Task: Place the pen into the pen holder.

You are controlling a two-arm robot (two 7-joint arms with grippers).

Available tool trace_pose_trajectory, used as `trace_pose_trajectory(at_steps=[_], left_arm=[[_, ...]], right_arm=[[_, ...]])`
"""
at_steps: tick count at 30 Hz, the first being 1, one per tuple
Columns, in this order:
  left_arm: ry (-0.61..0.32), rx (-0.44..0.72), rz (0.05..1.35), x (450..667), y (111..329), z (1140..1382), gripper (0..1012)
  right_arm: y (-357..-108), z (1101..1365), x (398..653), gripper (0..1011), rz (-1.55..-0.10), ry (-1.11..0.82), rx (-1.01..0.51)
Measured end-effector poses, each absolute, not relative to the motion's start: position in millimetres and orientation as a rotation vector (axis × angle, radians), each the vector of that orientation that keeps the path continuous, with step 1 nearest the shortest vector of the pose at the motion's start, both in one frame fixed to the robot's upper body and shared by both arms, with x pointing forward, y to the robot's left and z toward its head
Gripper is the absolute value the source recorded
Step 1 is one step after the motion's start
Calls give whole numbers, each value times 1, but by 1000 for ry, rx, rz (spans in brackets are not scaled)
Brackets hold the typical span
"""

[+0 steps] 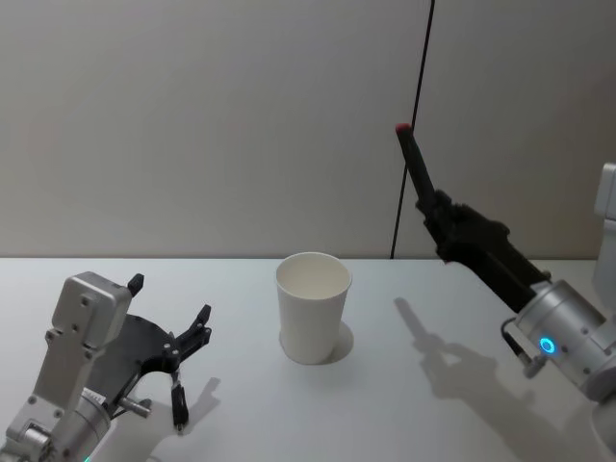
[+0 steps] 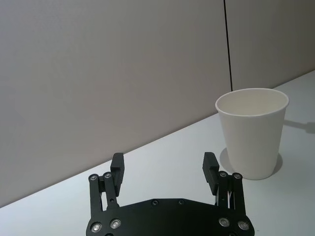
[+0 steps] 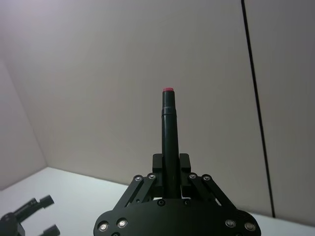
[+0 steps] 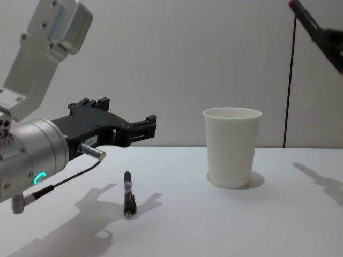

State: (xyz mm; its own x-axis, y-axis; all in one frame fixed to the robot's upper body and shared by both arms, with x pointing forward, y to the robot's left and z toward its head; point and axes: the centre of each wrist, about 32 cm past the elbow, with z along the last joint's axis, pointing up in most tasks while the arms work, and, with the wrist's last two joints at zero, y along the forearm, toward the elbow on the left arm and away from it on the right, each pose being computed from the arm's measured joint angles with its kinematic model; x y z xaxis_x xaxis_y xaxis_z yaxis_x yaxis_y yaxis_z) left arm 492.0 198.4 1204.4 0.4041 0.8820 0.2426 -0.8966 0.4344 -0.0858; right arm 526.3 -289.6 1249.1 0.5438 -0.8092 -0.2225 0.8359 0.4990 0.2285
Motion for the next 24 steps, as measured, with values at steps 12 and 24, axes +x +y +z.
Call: trace_pose_trajectory(at_steps=[12,24], left_arm=[[-268,61,1124,492,198,1204,1003],[-268,61,1124,492,198,1204,1004]], right_arm=[[-267,1248,537,193,-930,59,385],[-243,1233,542,193,-920,60,373]])
